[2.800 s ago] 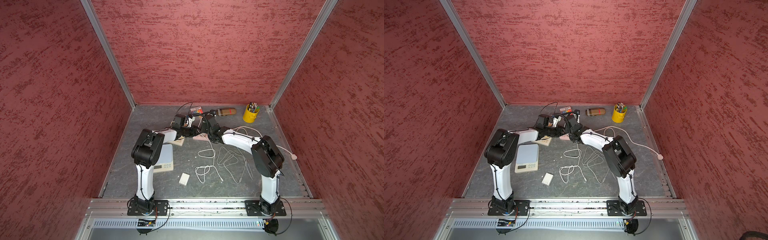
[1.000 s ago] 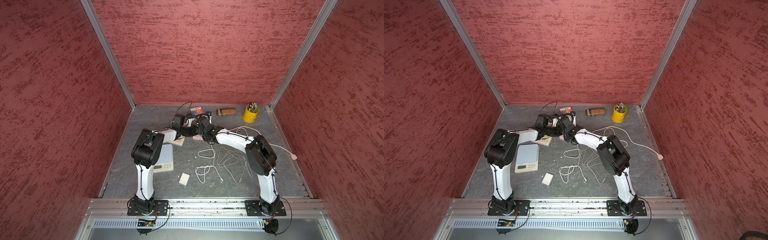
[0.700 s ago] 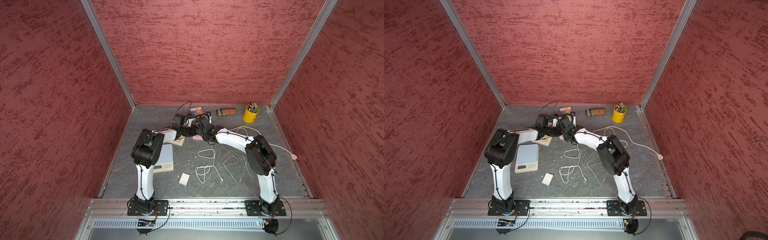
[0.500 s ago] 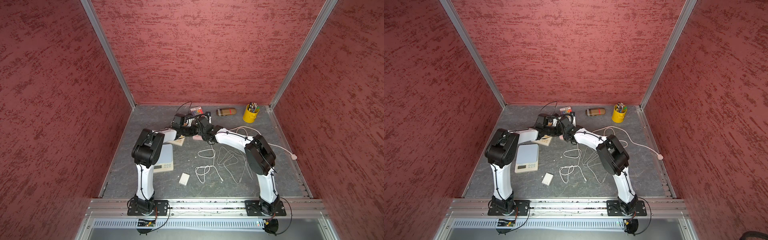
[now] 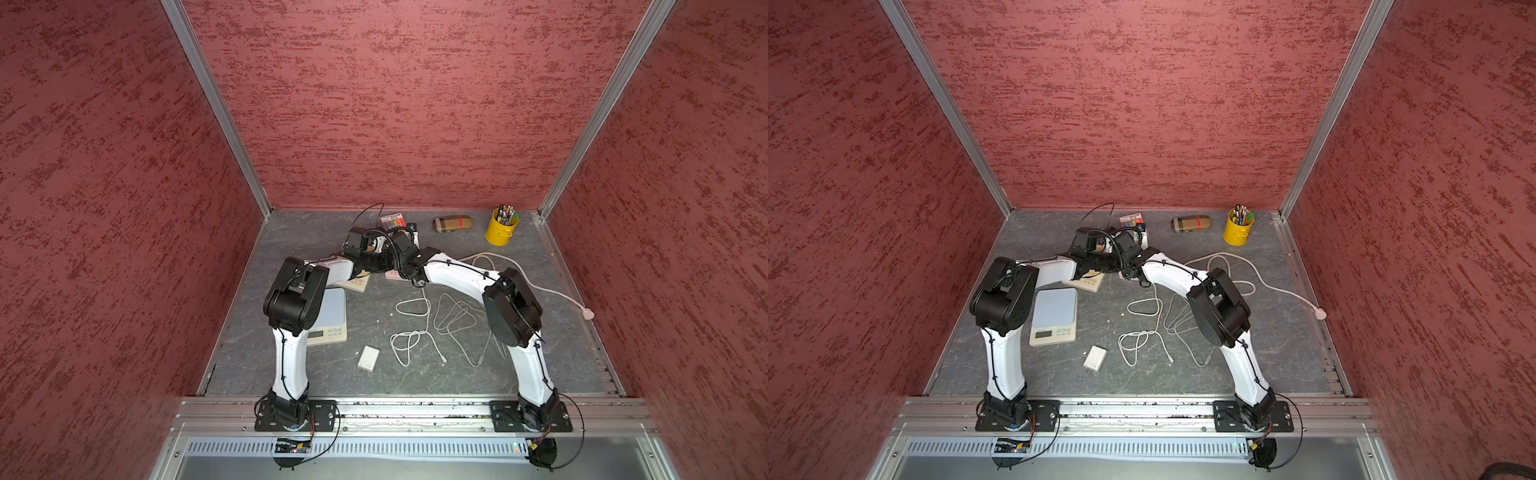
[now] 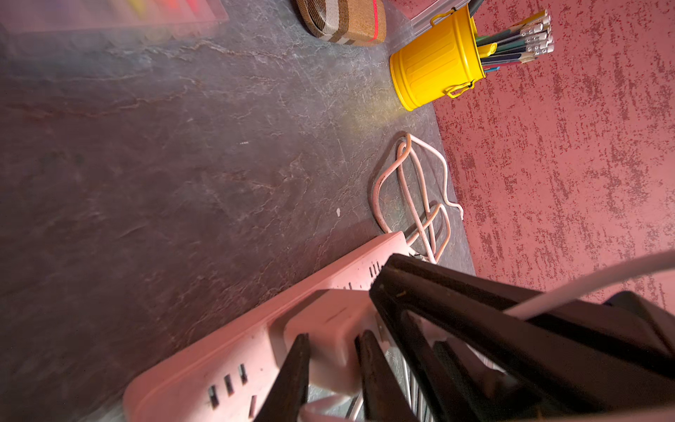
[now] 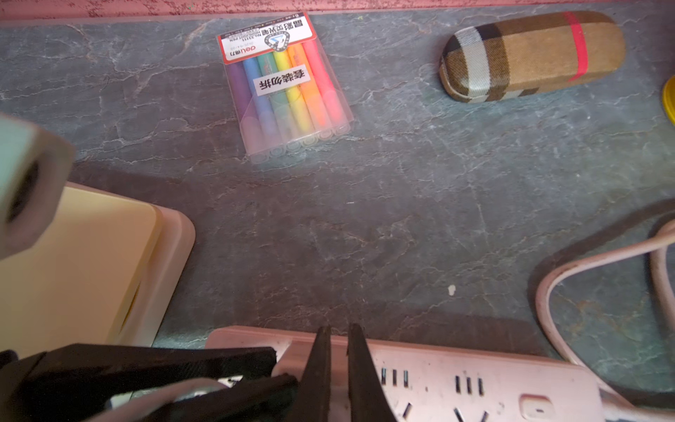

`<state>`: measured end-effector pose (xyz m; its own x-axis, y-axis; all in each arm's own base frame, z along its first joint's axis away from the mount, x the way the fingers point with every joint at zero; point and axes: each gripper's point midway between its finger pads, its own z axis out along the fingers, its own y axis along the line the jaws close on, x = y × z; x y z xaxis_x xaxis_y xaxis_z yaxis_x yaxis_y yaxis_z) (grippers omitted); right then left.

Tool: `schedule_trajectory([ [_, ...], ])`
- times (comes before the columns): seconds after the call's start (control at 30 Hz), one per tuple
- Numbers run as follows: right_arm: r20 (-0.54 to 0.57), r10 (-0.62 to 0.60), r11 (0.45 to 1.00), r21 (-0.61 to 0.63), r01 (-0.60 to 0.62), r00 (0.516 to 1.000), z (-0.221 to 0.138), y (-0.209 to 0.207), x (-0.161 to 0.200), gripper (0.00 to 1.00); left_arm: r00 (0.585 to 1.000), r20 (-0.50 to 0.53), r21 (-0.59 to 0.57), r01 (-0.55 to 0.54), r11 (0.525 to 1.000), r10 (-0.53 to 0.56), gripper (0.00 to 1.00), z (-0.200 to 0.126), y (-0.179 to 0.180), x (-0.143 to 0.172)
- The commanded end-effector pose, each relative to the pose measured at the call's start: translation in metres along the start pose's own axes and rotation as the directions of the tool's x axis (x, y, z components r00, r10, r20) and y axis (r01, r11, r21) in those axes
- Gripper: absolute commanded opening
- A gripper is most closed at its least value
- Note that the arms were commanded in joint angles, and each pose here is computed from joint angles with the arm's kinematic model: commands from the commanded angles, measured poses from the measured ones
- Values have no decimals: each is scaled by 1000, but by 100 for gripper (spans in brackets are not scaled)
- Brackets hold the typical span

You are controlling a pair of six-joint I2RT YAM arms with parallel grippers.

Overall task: Charge the electronic scale
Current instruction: Insert the charging cable into the plug.

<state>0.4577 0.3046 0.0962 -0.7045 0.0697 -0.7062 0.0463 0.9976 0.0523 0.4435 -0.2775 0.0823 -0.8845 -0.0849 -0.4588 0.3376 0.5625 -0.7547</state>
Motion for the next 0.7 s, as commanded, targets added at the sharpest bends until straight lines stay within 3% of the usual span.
schedule_trajectory([
  [0.0,-224,-80,995,41,91,971,19,-16,87,0,998,-65,-7,25,1000,-26,25,10,2,23],
  [0.47,-410,-47,999,-38,35,911,33,-15,152,0,998,-69,-21,8,1000,-10,25,2,-3,27],
  [0.67,-515,-61,998,-18,60,855,37,-30,193,0,998,-69,-24,4,1000,-6,23,1,-5,28],
])
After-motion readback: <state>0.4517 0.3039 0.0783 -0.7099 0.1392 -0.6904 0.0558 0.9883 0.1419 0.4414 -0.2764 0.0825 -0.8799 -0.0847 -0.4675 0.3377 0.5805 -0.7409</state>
